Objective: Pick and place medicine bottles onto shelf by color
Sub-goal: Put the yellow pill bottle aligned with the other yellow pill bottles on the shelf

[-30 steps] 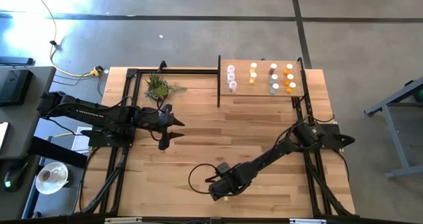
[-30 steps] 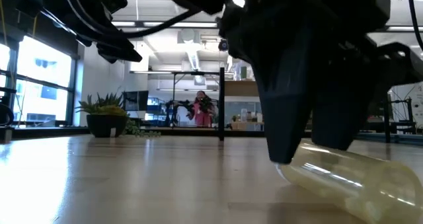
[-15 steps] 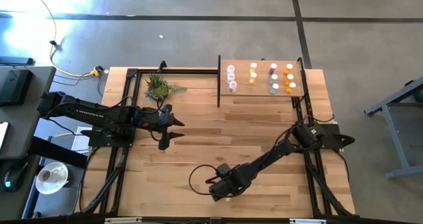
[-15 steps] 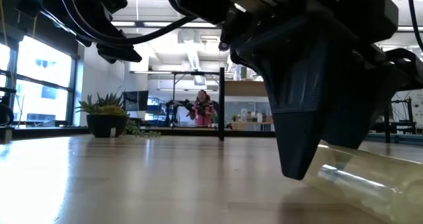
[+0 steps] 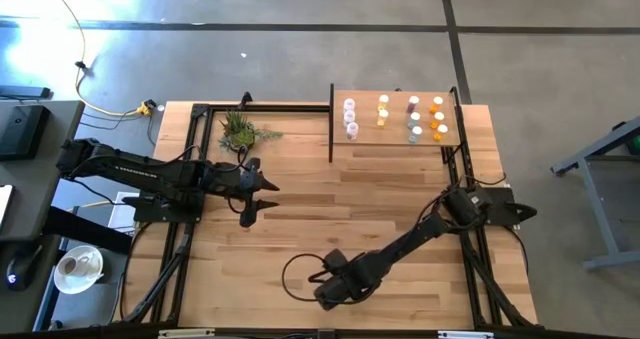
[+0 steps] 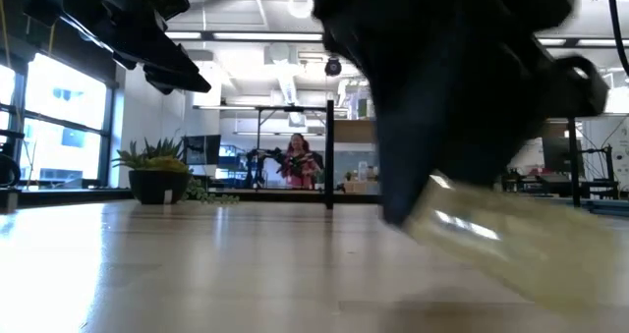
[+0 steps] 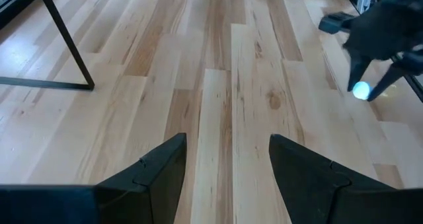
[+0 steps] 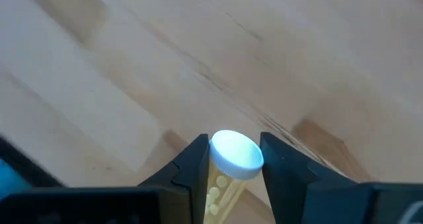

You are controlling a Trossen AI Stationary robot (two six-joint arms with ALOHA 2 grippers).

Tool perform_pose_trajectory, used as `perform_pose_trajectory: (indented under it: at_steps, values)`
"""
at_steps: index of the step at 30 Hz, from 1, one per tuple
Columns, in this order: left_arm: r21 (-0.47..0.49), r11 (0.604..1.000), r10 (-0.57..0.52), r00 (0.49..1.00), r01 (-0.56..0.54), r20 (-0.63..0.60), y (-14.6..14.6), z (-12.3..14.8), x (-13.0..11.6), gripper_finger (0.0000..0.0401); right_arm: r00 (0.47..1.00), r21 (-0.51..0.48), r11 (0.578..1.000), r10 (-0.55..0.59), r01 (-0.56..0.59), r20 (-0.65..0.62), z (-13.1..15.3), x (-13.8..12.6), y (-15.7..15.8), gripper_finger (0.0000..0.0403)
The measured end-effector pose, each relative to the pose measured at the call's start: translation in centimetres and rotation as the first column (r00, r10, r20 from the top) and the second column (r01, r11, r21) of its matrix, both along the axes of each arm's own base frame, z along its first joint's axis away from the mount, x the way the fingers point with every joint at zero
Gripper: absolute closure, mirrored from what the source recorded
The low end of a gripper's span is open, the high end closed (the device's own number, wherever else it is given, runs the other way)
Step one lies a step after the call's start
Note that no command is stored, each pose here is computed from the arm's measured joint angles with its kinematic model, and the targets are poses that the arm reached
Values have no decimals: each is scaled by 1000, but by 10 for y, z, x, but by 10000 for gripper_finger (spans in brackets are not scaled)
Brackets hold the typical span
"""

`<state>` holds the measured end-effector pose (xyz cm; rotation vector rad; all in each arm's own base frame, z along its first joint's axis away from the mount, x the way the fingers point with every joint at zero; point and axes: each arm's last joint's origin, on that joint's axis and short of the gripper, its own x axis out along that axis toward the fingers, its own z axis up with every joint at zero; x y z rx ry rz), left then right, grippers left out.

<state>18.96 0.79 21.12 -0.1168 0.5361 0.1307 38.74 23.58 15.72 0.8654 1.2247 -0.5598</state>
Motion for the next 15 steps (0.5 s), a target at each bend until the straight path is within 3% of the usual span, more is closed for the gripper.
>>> perform_pose_trajectory:
  at_steps: [8, 15]
  values:
    - [1, 1000, -1, 1000, 1, 0, 0, 0, 0, 194, 993, -215, 976, 4, 22, 121, 31, 1, 7, 297]
    - [1, 1000, -1, 1000, 1, 0, 0, 0, 0, 194, 977, -433, 897, 2, 93, 213, 54, -5, 8, 297]
